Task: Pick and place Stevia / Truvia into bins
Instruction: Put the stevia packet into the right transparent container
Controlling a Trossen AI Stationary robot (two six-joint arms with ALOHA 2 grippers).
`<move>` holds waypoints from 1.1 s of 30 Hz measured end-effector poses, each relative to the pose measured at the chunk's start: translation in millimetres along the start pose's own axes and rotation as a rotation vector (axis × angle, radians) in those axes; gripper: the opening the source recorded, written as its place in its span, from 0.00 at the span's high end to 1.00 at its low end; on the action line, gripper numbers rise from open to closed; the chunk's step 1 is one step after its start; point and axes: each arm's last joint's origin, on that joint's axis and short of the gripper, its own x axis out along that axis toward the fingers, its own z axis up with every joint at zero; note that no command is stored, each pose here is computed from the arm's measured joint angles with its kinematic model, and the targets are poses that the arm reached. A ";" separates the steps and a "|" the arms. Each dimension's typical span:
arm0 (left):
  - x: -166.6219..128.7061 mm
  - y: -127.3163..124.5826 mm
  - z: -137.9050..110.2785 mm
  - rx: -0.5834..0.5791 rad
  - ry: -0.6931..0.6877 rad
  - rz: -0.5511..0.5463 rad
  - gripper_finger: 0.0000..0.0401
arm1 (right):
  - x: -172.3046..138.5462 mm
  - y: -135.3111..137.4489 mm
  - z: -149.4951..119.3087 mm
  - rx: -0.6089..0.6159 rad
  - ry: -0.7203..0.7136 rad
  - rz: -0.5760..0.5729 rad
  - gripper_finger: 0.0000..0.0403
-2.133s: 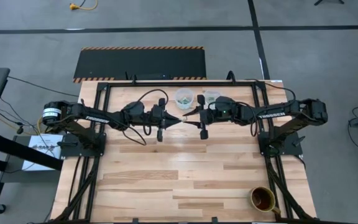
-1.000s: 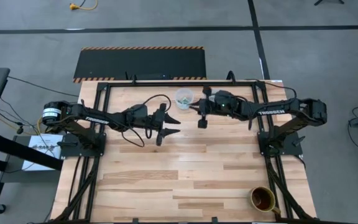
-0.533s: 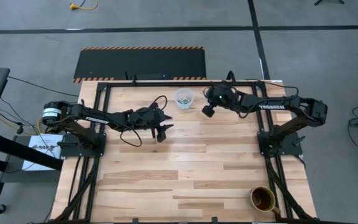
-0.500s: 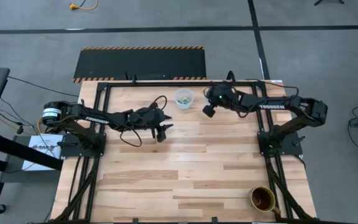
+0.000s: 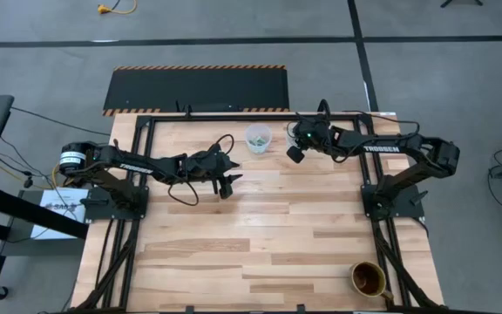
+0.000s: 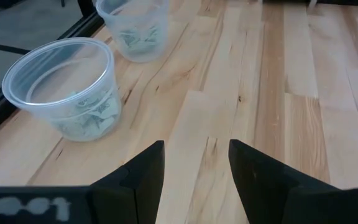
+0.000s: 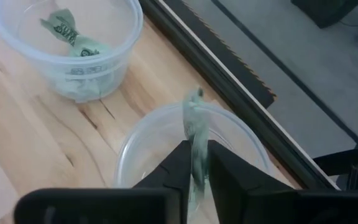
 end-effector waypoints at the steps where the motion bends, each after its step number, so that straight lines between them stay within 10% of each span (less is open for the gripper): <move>1: 0.0 0.0 0.2 0.000 -0.002 0.000 0.57 | 0.0 0.0 0.0 0.000 0.000 0.000 0.87; 12: -4.1 -3.1 0.5 0.009 0.010 0.008 0.57 | 0.0 0.1 0.4 0.002 -0.005 0.005 0.73; 22: -64.7 -8.6 -5.3 0.046 0.166 0.483 0.57 | -6.0 16.4 6.6 -0.054 -0.074 0.058 0.71; 33: -68.9 8.5 -60.6 -0.143 0.525 0.654 0.57 | -20.0 46.2 19.2 -0.180 -0.248 0.240 0.71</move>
